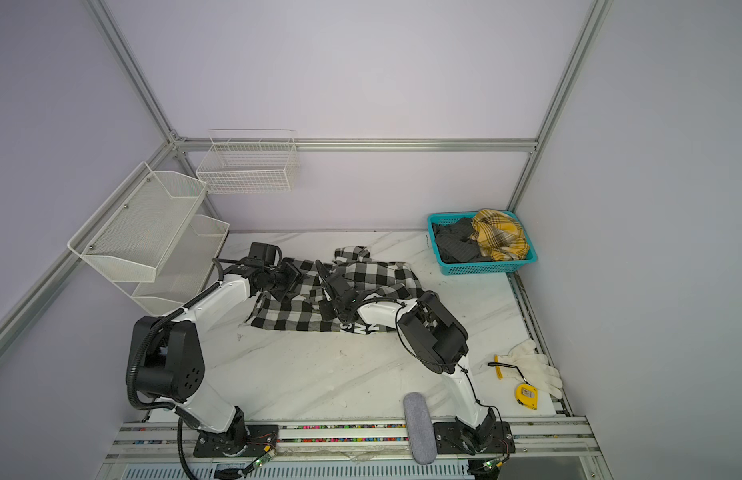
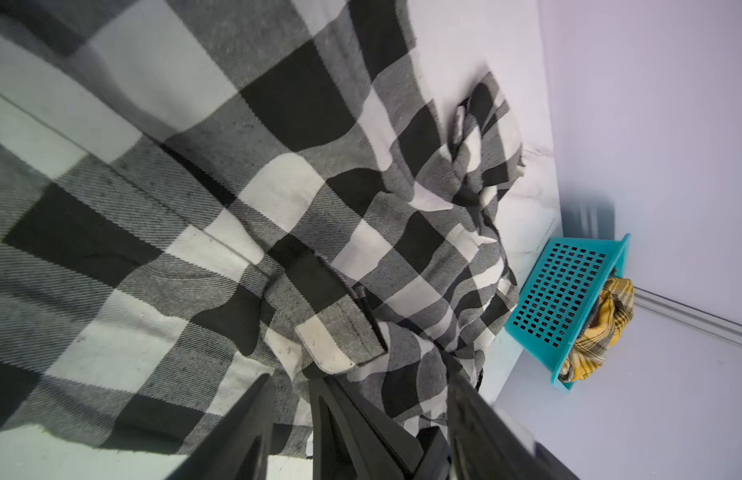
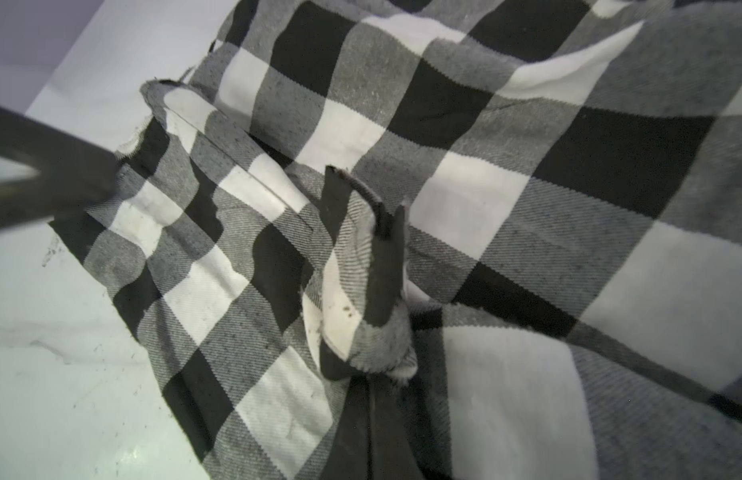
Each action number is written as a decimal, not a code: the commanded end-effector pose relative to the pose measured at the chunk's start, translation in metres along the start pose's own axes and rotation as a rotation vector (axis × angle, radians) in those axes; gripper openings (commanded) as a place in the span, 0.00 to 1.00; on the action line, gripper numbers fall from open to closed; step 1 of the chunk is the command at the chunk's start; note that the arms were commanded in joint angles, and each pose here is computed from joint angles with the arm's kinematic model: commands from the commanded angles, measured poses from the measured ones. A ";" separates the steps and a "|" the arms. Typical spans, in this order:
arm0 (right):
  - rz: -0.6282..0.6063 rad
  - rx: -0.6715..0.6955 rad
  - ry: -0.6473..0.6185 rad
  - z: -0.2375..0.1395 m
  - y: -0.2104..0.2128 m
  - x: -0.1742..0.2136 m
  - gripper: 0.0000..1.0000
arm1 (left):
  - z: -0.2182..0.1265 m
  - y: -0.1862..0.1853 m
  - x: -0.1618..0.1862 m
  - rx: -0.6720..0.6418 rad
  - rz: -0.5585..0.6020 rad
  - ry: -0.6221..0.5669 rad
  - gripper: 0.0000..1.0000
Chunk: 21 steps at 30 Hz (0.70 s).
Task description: Fold and stack the long sleeve shirts
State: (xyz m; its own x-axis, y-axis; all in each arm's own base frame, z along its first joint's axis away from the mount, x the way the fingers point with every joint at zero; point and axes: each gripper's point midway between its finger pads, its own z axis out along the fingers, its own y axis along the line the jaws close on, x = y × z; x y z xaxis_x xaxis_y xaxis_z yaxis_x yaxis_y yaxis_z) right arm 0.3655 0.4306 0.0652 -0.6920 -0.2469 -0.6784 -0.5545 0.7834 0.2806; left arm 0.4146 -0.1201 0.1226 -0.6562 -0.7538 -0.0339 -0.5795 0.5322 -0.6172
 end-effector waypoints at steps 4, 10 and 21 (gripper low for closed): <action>-0.026 -0.047 -0.118 -0.021 0.022 -0.025 0.00 | 0.019 -0.009 0.015 0.009 0.001 0.051 0.67; -0.065 -0.040 -0.131 -0.026 0.027 -0.024 0.00 | 0.028 -0.012 0.023 0.002 0.011 0.076 0.68; -0.118 -0.002 -0.133 -0.031 0.034 -0.020 0.00 | 0.022 -0.006 0.033 0.001 0.022 0.090 0.67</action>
State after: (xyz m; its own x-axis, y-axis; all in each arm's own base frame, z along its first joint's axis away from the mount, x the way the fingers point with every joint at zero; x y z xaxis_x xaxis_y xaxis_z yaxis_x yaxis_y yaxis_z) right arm 0.3525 0.4376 0.0852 -0.6120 -0.2512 -0.7499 -0.5953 0.7706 0.2276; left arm 0.4068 -0.1500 0.0913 -0.6961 -0.7172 0.0338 -0.5999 0.5551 -0.5761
